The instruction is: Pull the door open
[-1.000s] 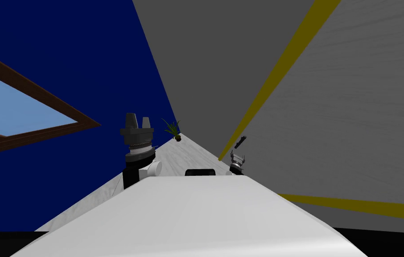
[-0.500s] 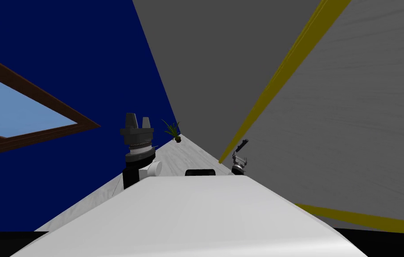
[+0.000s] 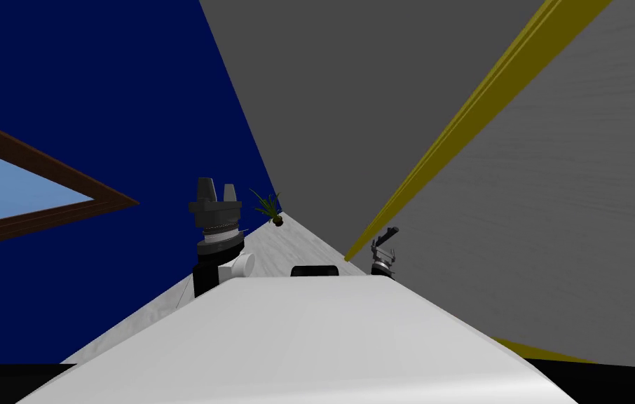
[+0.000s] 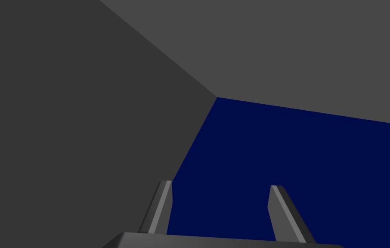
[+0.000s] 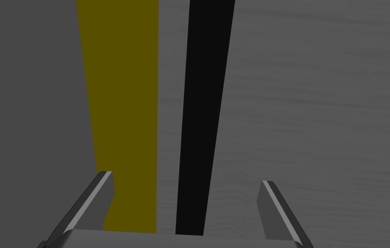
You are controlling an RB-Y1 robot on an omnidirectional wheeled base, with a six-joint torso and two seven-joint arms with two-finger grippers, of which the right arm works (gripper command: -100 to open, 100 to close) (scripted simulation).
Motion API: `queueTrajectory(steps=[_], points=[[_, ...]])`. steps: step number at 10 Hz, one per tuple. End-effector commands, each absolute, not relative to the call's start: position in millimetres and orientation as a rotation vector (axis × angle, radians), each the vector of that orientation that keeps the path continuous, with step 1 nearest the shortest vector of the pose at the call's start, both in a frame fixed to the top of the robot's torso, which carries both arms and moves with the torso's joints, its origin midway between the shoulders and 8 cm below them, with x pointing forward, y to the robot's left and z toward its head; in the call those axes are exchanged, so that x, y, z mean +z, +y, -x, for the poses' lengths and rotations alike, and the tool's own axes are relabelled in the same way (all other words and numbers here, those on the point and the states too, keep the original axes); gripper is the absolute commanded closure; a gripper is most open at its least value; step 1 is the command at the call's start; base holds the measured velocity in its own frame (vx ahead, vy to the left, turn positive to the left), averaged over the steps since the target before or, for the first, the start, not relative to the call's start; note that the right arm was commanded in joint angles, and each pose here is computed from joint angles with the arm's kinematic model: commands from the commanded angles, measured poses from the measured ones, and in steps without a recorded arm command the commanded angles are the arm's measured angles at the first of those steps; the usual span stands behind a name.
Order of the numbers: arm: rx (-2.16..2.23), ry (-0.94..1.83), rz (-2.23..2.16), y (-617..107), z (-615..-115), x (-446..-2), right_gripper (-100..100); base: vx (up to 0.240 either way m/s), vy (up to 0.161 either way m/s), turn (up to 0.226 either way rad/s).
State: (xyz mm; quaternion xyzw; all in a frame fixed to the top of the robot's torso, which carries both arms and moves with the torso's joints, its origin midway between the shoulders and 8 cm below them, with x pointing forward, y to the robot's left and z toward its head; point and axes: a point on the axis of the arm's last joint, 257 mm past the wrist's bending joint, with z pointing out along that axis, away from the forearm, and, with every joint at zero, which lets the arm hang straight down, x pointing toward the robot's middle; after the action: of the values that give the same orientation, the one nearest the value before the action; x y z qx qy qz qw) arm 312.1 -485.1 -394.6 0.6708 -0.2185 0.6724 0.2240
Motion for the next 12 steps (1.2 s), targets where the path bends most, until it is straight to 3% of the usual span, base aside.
queueTrajectory(steps=[1, 9, 10, 12], points=[[1.857, -0.603, -1.854, -495, -306, -394, -100, 0.105, 0.001, -0.016], [1.855, -0.598, -1.868, -531, -287, -395, -100, 0.098, -0.002, -0.016], [1.855, -0.598, -1.868, -531, -287, -395, 100, -0.014, 0.01, 0.027], [1.855, -0.598, -1.868, -531, -287, -395, 100, -0.012, -0.006, -0.002]])
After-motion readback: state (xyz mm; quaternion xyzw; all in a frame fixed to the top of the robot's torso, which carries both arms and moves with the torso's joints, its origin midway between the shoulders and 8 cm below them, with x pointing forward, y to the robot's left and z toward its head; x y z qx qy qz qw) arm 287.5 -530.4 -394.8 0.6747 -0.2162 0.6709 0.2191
